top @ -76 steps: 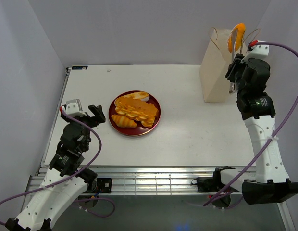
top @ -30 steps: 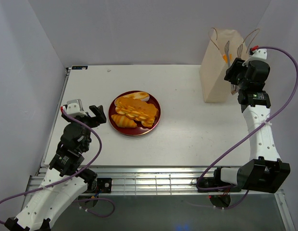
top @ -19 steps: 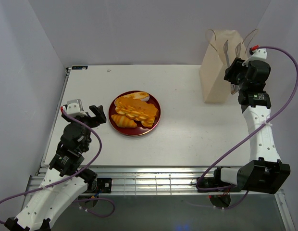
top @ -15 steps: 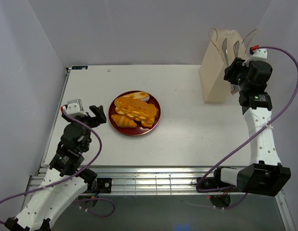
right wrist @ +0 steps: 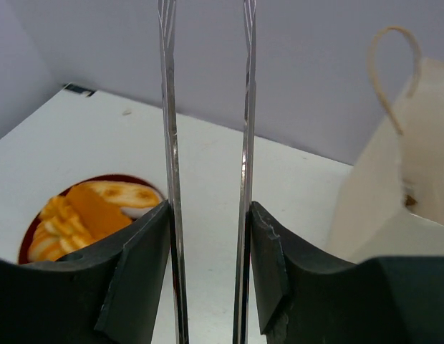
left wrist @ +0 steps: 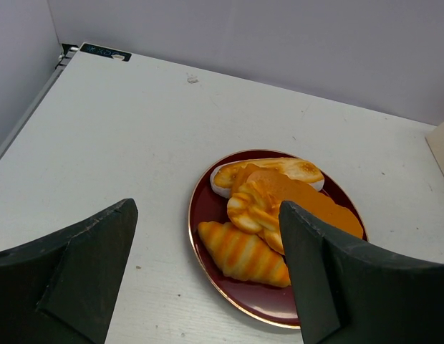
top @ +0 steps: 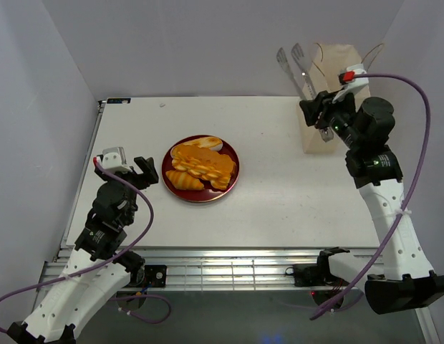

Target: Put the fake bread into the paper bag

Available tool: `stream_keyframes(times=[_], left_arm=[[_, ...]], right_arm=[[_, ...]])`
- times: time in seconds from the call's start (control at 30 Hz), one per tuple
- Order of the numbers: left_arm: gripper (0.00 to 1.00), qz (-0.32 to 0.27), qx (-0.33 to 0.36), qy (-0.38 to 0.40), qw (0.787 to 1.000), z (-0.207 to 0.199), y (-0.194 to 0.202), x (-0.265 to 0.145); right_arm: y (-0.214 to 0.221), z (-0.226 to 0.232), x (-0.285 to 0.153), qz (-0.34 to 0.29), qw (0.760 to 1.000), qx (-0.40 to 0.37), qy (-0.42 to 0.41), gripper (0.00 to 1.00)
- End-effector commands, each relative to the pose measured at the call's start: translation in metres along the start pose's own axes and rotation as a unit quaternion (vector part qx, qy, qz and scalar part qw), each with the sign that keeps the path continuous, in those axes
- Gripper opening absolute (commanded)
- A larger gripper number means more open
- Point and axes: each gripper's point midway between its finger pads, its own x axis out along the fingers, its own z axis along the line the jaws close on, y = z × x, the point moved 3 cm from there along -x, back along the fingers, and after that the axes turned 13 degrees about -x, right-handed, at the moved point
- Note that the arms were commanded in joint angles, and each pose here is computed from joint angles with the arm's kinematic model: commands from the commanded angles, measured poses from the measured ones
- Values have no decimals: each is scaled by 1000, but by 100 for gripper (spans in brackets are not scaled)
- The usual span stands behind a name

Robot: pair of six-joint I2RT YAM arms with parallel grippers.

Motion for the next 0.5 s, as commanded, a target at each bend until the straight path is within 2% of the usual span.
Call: stream_keyframes(times=[0.0,0.17,0.2,0.27,0.3,0.47], left_arm=[[90,4,8,8,1000,-3,4,2],[95,4,8,-1,1000,0,5,4],[96,5,9,-2,1000,0,6,4],[96,7,10,-3,1000,0,7,5],[96,7,10,-3,1000,0,8,5],[97,16,15,-8,1000,0,13,8]], right_arm=[[-14,50,-6,-24,996,-49,-77,51],[29,135,-14,4,979,-71,-192,51],[50,145,-13,28,977,-77,-197,51],[65,173,-19,44,969,-96,-224,50],[84,174,-19,67,970,-110,-204,50],[121,204,-27,97,956,-132,-244,50]])
